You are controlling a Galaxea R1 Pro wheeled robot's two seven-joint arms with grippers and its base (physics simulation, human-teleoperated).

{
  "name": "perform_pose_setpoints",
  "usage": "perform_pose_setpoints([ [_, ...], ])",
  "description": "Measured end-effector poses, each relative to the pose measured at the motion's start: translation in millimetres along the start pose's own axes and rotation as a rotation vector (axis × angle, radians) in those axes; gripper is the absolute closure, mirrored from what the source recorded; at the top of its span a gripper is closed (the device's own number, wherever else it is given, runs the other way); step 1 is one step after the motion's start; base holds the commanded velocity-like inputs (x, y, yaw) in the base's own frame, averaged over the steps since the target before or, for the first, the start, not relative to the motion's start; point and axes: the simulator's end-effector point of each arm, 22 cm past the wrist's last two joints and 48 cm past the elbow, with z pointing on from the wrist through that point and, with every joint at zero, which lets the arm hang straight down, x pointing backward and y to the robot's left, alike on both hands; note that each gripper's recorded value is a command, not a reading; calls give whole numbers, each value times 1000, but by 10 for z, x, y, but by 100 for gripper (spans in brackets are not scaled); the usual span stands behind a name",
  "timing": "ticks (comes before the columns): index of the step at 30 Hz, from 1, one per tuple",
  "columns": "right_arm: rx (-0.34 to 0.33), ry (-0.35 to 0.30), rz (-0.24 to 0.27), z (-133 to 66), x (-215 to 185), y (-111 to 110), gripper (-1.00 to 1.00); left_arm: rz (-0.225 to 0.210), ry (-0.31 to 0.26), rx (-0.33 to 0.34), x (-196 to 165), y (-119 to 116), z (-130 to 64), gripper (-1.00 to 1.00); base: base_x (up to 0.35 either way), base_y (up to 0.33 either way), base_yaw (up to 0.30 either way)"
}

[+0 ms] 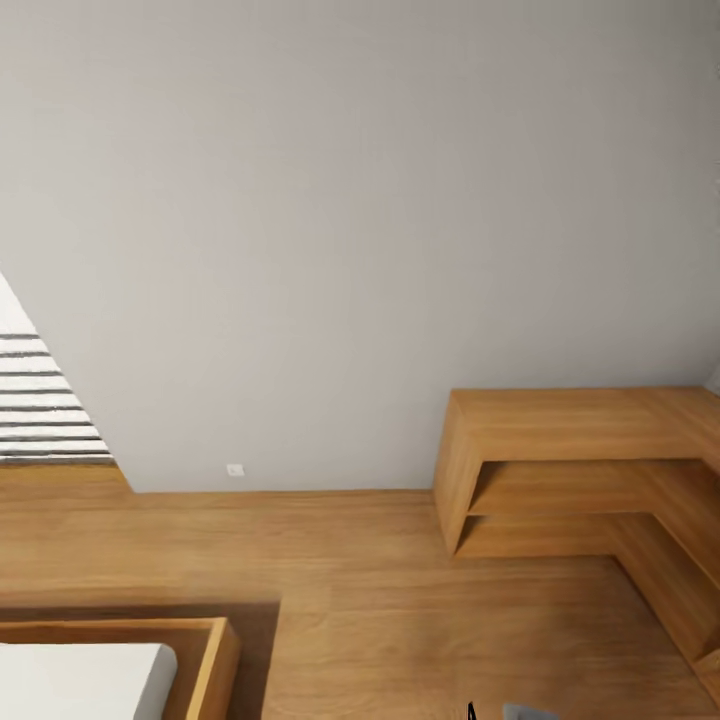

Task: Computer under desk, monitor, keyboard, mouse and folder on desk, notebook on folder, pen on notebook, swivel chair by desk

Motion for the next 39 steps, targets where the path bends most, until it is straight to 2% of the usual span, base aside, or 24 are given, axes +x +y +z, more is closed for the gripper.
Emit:
perform_pose_setpoints([
  [11,0,-4,0,1,-18,2,-100,0,-4,1,-17,-3,0,-100,201,-156,-168],
  [39,-2,-23,4,-3,-110,8,-100,-3,-23,5,-102,-20,-9,-100,10,-9,-214],
])
